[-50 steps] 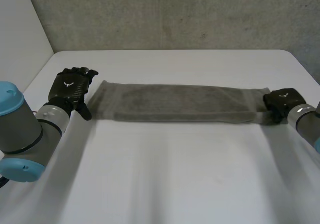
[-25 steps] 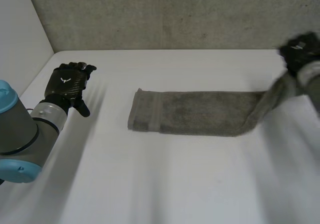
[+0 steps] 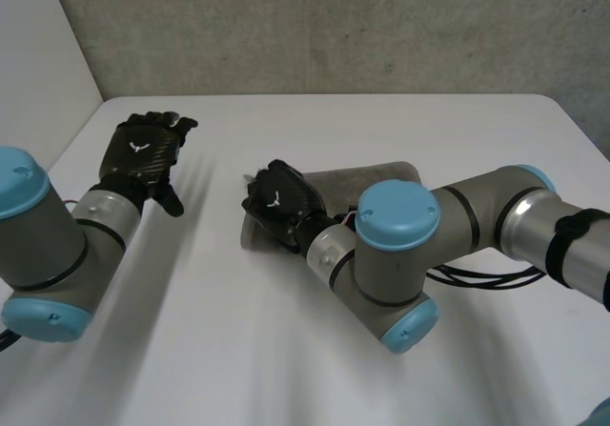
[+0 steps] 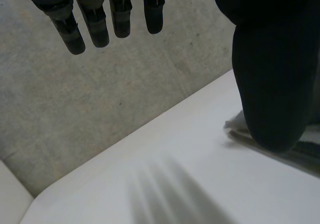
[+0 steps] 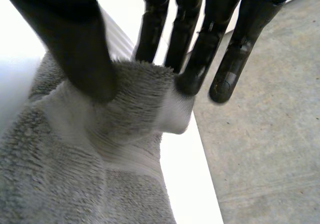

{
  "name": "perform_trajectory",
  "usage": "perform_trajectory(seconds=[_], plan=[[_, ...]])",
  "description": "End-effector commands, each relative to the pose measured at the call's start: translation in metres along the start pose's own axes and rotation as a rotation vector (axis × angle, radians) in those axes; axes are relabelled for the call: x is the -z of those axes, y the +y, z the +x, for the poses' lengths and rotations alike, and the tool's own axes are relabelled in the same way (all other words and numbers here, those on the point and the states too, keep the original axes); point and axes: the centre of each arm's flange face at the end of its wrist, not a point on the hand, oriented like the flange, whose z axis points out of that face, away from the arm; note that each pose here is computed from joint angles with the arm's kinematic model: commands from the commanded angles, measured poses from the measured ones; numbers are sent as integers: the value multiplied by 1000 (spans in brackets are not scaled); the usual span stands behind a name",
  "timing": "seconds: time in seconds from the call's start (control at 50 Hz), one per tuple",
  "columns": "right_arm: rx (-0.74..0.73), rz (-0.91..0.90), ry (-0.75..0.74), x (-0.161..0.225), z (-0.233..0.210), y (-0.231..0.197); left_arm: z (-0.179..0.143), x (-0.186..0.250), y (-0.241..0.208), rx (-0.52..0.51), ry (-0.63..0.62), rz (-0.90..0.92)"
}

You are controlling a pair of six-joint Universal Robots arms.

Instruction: Fold the towel.

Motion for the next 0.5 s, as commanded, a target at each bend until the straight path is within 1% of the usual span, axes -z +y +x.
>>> perform_trajectory(seconds=[0.02,0.06,0.08,0.1,0.12,0.16,0.18,0.2,0.22,0.24,0.28,0.34,0.38,0.4,0.42,0.5], plan=[[-15,-1,58,18,32,-16,18,-5,-1,-1,44,21],[-66,-29,102,34,55,-18,23,-6,-1,-1,57,24],[-67,-29,102,34,55,-18,29,-7,0,-3,70,27],[-115,-58,138,43,68,-14,35,-9,2,-3,83,27],[-115,-58,139,43,68,-14,35,-9,2,-3,83,27],[-249,-137,222,62,92,5,41,-10,3,-4,94,27],[-250,-137,222,62,92,5,46,-11,5,-5,107,26],[-320,-179,251,71,100,17,51,-12,6,-5,118,27],[-389,-225,262,79,104,31,51,-12,6,-5,118,27],[-390,-225,262,79,104,31,57,-12,8,-5,131,25],[-493,-321,243,93,100,56,60,-13,10,-7,137,21],[-519,-364,230,99,97,67,68,-16,16,-9,154,14],[-549,-437,197,105,83,90,72,-18,19,-9,160,9],[-549,-437,197,105,83,90,74,-19,23,-11,162,1],[-561,-467,188,107,78,100,78,-20,26,-11,161,-5],[-539,-514,162,106,65,121,81,-18,29,-11,153,-18]])
